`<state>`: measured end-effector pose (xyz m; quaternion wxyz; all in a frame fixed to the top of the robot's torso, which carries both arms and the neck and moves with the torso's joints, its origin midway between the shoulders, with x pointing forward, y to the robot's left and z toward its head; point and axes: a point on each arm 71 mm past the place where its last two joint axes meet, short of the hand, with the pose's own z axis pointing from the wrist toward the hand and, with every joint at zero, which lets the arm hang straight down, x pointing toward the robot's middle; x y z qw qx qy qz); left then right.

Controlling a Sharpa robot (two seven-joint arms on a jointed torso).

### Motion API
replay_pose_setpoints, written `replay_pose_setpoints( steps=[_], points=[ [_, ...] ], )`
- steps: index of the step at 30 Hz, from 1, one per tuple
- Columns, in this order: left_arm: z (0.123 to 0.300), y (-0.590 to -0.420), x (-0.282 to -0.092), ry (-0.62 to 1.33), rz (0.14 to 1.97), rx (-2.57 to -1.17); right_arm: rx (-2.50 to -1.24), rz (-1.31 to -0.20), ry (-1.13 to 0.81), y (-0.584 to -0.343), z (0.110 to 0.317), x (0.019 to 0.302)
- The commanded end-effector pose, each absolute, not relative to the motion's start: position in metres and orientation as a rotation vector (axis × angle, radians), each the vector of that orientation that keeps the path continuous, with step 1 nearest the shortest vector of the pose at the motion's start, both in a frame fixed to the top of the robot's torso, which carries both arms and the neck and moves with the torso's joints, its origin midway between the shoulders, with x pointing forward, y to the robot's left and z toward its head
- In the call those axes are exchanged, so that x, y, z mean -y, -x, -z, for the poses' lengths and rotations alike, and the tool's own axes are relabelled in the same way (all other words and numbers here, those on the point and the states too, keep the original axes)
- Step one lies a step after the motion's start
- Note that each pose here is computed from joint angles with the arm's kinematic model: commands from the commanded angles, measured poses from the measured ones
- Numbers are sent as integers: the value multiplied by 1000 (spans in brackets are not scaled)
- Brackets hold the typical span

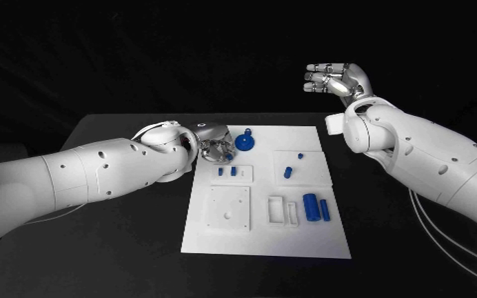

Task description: Assemble the parts on the task board

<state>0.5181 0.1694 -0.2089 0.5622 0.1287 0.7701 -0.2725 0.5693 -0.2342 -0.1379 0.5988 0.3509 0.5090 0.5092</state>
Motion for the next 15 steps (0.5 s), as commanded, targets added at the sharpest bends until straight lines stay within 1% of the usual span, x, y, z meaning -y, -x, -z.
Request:
replay_pose_setpoints(
  steps=[1, 15],
  points=[
    [216, -515, -168, -314, 647, -1836, -1189, -1193, -797, -569, 138, 233],
    [214, -516, -170, -294, 655, -1809, -1189, -1191, -798, -569, 139, 234]
  ],
)
